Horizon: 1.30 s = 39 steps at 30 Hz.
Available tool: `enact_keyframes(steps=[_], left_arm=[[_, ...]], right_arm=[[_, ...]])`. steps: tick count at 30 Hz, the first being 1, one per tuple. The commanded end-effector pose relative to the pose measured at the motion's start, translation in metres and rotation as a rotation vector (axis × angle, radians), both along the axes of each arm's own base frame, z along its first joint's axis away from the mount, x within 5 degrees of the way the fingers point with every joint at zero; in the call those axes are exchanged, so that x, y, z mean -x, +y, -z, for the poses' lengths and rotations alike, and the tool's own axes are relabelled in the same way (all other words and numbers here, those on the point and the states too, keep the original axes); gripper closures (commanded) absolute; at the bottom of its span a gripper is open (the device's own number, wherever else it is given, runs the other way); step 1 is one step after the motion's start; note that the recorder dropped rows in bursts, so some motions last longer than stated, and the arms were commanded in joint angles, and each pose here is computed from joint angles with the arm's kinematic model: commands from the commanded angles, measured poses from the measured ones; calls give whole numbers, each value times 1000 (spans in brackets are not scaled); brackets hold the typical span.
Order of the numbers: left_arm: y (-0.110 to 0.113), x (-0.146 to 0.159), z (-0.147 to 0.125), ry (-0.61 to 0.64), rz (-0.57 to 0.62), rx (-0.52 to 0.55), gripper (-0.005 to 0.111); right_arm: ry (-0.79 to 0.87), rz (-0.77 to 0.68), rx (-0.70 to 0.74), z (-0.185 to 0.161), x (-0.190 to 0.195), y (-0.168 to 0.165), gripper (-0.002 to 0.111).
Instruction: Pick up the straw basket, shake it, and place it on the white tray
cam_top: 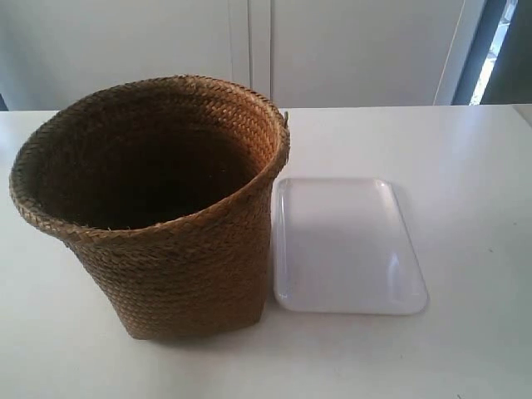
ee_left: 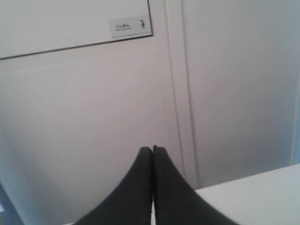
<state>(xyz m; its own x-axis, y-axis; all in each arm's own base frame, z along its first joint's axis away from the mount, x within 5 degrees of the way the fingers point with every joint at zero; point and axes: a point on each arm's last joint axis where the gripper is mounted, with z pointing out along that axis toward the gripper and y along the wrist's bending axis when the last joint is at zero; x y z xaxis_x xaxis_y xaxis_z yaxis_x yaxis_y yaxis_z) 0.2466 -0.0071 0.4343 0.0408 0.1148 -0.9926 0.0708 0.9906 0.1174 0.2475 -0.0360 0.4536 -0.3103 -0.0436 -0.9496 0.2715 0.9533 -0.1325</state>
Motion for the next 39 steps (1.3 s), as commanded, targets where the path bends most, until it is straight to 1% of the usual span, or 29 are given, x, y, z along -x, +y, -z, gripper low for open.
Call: enact_keyframes(steps=[1,2,3,4,5,6,7,8,11,13,14,15,19,21,23,24,25,26,27,28,29,30,31,32,34,35,36,37,39], left_arm=[[26,-10,-12,-40,-136,-223,107],[33,-13,-12,-38,-169,-285,107],[36,-15,-13,-41,-188,-283,107],[38,-16,-13,-41,-207,-257,107],[40,-17,-12,-39,-221,-198,107],[40,-18,-10,-34,-212,-177,107],[38,-20,-7,-22,-194,-191,107],[37,-22,-4,-16,-183,-162,107],[43,-29,7,41,-244,-242,107],[46,-28,10,77,-313,-255,107],[47,-28,11,94,-338,-300,107],[45,-28,11,97,-336,-335,107],[42,-28,10,92,-325,-333,107],[45,-30,13,113,-353,-340,107],[52,-32,17,143,-420,-431,107],[54,-34,18,156,-442,-455,107],[55,-37,21,165,-448,-482,107],[55,-41,25,172,-435,-478,107],[52,-43,23,154,-406,-380,107],[50,-44,21,138,-384,-234,107],[47,-42,14,105,-363,-132,107],[43,-39,10,69,-329,-4,107],[38,-34,2,29,-274,86,107],[31,-28,-6,-14,-189,157,107],[24,-17,-23,-81,-42,322,107],[20,-11,-32,-104,52,418,107],[16,-8,-39,-114,172,476,107],[12,-3,-45,-124,284,483,107],[4,6,-51,-105,586,463,107]], right_arm=[[172,0,104,-2,-15,-4,108],[198,11,100,-2,-18,-5,108],[224,21,94,-1,-22,-6,108],[245,28,89,-1,-25,-6,108],[278,32,81,3,-28,-7,108],[316,17,69,7,-31,-6,108],[360,-1,60,12,-33,-4,108],[409,-30,51,19,-36,-2,108],[569,-93,18,39,-42,3,108],[666,-139,-3,52,-47,7,108],[707,-152,-4,58,-49,7,108],[732,-156,-14,62,-51,8,108],[750,-167,-36,67,-54,9,108],[746,-167,-35,67,-55,9,108],[736,-168,-33,66,-55,9,108],[729,-169,-32,65,-55,9,108],[721,-170,-30,65,-56,9,108],[711,-170,-28,64,-56,9,108],[698,-171,-28,63,-56,9,108],[689,-174,-31,63,-57,10,108],[683,-176,-32,62,-57,10,108],[683,-176,-32,62,-57,10,108],[681,-176,-31,62,-57,10,108],[677,-176,-30,62,-57,10,108],[673,-177,-30,61,-58,10,108],[671,-178,-31,61,-58,10,108],[668,-179,-33,61,-58,10,108],[668,-179,-33,62,-58,10,108],[666,-180,-32,62,-58,10,108]])
